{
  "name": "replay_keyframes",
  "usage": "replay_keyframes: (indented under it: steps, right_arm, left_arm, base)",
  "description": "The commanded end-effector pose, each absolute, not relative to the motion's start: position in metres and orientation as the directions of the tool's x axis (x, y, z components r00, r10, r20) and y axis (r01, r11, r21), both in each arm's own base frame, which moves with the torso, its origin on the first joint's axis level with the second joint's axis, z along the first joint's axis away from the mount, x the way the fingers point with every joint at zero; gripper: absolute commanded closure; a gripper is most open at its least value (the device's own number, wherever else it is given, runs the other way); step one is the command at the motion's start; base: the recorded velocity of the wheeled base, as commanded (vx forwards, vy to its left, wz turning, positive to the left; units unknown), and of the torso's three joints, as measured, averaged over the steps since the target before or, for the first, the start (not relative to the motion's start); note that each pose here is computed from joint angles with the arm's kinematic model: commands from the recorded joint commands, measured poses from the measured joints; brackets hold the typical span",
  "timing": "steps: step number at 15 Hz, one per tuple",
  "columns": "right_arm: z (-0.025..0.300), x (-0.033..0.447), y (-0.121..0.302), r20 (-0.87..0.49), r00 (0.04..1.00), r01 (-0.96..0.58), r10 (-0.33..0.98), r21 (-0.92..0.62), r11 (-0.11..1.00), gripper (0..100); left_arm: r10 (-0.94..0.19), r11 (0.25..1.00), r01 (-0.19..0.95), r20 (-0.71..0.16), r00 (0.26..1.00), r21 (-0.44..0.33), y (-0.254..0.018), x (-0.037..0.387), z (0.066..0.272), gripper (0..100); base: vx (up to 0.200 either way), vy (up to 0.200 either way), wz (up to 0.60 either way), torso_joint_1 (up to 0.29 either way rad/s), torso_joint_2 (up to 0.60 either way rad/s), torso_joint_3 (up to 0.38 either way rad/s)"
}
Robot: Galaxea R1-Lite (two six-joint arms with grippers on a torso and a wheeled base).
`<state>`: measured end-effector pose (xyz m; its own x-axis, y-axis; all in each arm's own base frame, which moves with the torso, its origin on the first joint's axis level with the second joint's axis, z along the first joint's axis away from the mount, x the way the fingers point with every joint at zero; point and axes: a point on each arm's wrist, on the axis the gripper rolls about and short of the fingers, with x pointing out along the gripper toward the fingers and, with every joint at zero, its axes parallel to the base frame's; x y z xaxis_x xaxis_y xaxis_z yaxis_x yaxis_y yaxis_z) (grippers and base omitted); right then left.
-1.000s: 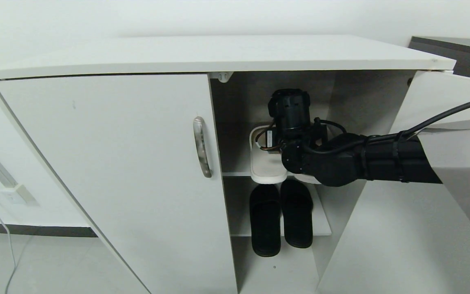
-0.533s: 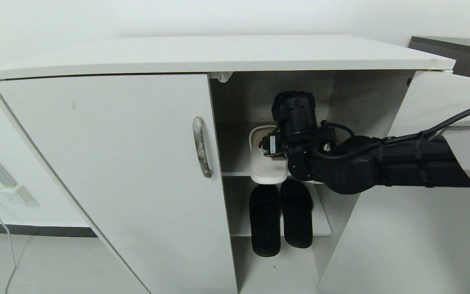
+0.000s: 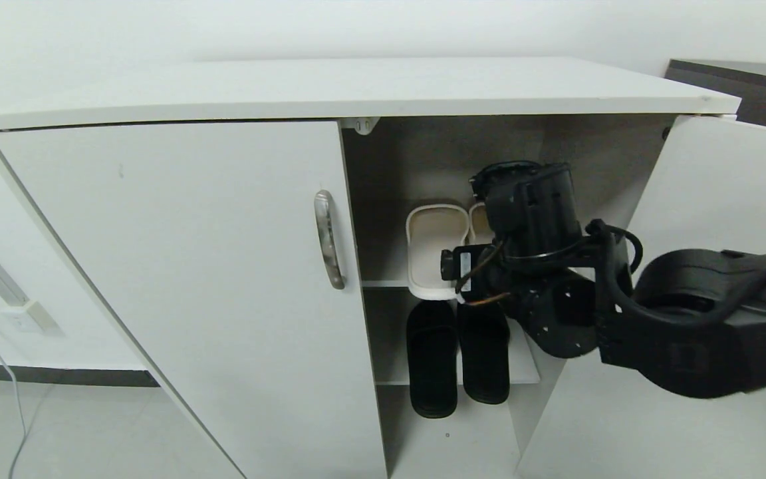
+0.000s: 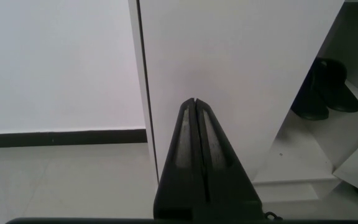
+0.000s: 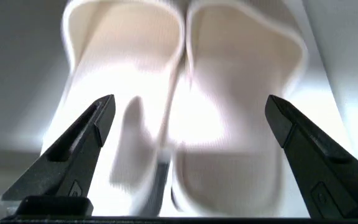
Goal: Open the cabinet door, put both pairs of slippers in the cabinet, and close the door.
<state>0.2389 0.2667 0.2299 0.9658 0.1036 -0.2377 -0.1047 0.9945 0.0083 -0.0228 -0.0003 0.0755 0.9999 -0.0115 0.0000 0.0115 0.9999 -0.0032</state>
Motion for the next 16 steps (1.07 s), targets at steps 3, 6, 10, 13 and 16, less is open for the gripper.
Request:
replay_keyframes:
  steps: [3, 6, 10, 13, 16]
  right_arm:
    - [0.212, 0.188, 0.241, -0.203, 0.954, -0.211, 0.219, 0.061, 0.976, 0]
    - [0.210, 0.185, 0.238, -0.183, 0.952, -0.240, 0.244, 0.046, 0.970, 0]
    - [0.206, 0.183, 0.241, -0.188, 0.949, -0.249, 0.252, 0.042, 0.968, 100]
    - [0.201, 0.183, 0.243, -0.199, 0.946, -0.253, 0.254, 0.032, 0.967, 100]
    - [0.197, 0.184, 0.245, -0.209, 0.945, -0.254, 0.253, 0.024, 0.967, 100]
  left_arm:
    - [-0.012, 1.000, 0.012, -0.002, 1.000, -0.003, 0.000, -0.023, 0.076, 100]
    - [-0.012, 1.000, 0.012, 0.000, 1.000, -0.002, 0.000, -0.023, 0.075, 100]
    - [-0.012, 1.000, 0.012, 0.000, 1.000, -0.002, 0.000, -0.023, 0.075, 100]
    - [-0.012, 1.000, 0.012, 0.000, 1.000, -0.002, 0.000, -0.023, 0.075, 100]
    - [-0.014, 1.000, 0.014, 0.000, 1.000, -0.002, 0.000, -0.023, 0.075, 100]
  base:
    - [0.000, 0.000, 0.00, 0.000, 0.00, 0.000]
    - [0.000, 0.000, 0.00, 0.000, 0.00, 0.000]
    - [0.000, 0.000, 0.00, 0.000, 0.00, 0.000]
    - [0.000, 0.000, 0.00, 0.000, 0.00, 0.000]
    - [0.000, 0.000, 0.00, 0.000, 0.00, 0.000]
